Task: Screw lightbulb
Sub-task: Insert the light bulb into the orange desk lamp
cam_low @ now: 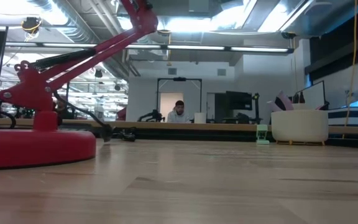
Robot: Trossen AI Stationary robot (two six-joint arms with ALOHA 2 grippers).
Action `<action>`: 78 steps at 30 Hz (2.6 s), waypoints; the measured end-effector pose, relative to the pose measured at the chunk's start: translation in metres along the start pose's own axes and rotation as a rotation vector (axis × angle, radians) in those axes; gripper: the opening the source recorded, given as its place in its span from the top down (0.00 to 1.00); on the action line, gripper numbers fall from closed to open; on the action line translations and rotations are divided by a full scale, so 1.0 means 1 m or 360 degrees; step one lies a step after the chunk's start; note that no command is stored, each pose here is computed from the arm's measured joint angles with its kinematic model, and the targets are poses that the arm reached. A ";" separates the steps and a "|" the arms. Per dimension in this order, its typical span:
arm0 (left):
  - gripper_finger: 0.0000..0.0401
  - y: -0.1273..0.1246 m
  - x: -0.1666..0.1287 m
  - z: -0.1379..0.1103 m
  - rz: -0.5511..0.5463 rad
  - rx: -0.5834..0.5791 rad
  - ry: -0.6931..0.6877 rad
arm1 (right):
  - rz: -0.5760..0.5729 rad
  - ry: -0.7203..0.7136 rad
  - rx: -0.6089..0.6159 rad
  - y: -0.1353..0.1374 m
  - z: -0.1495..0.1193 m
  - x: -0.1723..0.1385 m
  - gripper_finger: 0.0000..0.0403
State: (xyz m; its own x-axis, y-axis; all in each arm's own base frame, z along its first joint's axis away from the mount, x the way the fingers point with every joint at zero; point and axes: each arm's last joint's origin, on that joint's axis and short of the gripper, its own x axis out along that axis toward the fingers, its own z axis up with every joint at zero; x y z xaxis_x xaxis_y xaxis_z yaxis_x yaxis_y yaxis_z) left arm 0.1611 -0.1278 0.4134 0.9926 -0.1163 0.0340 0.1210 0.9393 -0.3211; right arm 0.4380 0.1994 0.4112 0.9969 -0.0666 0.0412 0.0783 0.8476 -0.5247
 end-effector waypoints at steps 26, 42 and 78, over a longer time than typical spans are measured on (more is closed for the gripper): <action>0.34 -0.002 -0.001 0.000 -0.0066 0.0910 -0.0001 | 0.0043 -0.0061 0.1795 -0.010 -0.004 0.007 0.38; 0.34 -0.004 -0.002 -0.001 -0.0090 0.1391 -0.0011 | 0.0003 -0.0052 0.2627 -0.028 -0.016 0.018 0.29; 0.34 0.002 -0.021 0.012 -0.0133 0.1154 -0.0079 | 0.0160 -0.0018 0.2244 -0.046 -0.007 0.008 0.23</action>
State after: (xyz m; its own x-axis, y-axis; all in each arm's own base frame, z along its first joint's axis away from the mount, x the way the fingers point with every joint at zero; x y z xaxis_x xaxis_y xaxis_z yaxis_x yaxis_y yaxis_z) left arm 0.1408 -0.1199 0.4235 0.9770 -0.1981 0.0795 0.1522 0.9076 0.3912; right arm 0.4423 0.1557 0.4294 0.9976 0.0230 0.0650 -0.0641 0.6560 0.7520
